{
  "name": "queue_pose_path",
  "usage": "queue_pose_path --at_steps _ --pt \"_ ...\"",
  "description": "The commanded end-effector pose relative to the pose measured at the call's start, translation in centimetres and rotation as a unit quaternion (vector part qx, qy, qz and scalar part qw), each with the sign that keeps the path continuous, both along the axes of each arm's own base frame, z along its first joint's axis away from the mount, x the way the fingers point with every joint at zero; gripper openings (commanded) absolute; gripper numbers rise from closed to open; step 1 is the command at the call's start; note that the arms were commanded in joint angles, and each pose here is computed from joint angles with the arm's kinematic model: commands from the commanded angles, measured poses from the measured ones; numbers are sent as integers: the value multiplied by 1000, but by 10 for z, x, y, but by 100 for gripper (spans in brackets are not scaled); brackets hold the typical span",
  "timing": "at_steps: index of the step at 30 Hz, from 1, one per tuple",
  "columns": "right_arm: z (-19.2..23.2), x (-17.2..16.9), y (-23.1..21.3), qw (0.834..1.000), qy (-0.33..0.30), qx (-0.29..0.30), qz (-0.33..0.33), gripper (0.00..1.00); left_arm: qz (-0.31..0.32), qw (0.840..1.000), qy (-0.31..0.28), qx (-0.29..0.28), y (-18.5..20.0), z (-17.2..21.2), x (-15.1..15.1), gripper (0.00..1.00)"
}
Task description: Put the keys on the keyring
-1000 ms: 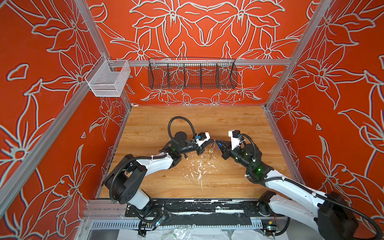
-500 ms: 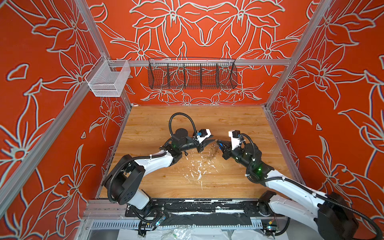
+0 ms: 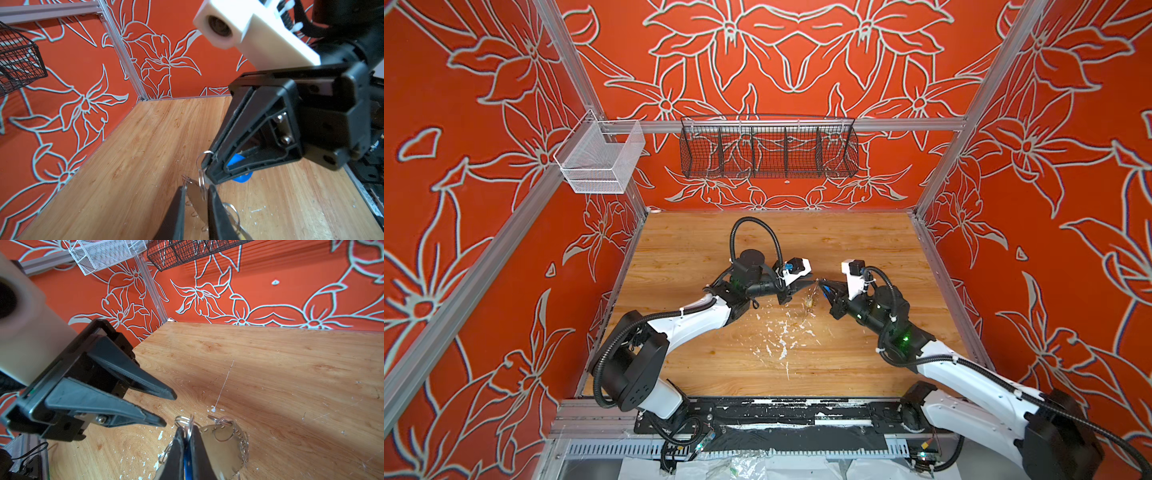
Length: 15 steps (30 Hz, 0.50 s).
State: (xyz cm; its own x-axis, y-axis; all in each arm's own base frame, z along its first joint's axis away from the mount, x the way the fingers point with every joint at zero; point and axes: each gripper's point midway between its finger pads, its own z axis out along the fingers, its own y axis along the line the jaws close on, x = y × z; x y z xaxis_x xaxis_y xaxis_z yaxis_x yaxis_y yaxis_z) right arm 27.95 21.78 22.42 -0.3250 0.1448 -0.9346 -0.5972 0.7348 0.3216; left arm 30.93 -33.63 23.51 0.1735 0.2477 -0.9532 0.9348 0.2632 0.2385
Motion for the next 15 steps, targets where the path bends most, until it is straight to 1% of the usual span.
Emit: queue_pose_path --at_steps 1,10,15 --pt "30 3 0 999 -36 16 -3 0 -14 1000 -9 7 -2 9 -1 21" --pt "27 4 4 999 -32 17 6 0 -20 1000 3 12 -6 6 1 21" --pt "29 4 6 999 -31 17 10 0 -20 1000 7 14 -7 4 3 26"
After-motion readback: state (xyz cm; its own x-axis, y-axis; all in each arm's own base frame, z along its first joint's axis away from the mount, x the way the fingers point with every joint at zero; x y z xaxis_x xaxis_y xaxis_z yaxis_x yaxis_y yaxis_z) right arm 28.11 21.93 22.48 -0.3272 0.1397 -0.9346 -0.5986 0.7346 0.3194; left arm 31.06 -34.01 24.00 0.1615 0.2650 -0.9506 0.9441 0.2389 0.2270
